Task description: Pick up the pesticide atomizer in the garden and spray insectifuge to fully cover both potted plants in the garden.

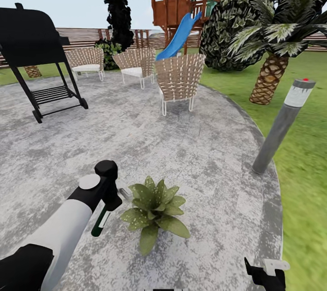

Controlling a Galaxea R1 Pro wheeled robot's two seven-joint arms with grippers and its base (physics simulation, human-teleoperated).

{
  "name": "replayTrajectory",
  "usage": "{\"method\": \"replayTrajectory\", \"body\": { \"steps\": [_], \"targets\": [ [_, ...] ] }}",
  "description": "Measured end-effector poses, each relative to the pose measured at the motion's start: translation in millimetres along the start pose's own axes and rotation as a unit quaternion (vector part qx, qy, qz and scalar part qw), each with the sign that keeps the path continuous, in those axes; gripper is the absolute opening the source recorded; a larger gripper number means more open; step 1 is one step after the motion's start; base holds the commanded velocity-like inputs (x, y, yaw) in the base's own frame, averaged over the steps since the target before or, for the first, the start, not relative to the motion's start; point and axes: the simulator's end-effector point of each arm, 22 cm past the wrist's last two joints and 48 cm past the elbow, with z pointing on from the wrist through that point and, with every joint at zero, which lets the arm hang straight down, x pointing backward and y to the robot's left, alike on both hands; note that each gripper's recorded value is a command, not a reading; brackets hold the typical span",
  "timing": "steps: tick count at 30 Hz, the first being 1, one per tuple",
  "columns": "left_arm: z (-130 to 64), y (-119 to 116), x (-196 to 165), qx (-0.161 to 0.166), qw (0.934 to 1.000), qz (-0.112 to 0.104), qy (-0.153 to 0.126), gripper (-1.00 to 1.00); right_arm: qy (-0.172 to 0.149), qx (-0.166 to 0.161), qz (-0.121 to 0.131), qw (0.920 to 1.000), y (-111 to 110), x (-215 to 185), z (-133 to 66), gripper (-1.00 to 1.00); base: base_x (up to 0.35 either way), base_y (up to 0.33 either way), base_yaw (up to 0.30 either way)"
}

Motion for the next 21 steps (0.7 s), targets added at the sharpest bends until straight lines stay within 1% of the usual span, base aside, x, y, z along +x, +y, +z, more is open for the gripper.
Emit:
{"method": "replayTrajectory", "body": {
  "steps": [6,10,13,19,21],
  "targets": [
    [3.6,3.6,6.7,0.001,1.0000,-0.005,0.006,-1.00,0.000,0.000,0.000,1.0000,0.0,-0.1,0.0,1.00,0.092,-0.252,0.000],
    [3.7,3.0,6.2,0.001,1.0000,-0.005,0.006,-1.00,0.000,0.000,0.000,1.0000,0.1,0.1,0.0,1.00,0.025,-0.075,0.014],
    [3.3,5.0,7.3,0.001,1.0000,-0.007,0.006,-1.00,0.000,0.000,0.000,1.0000,0.3,0.1,0.1,1.00,0.002,-0.007,0.204],
    [2.2,5.9,6.7,0.000,1.0000,-0.008,0.005,-1.00,0.000,0.000,0.000,1.0000,0.3,0.1,0.1,1.00,0.003,0.000,0.273],
    [1.6,5.5,5.8,0.000,1.0000,-0.008,0.004,-1.00,0.000,0.000,0.000,1.0000,0.1,0.1,0.0,1.00,0.121,-0.003,0.136]
  ]
}}
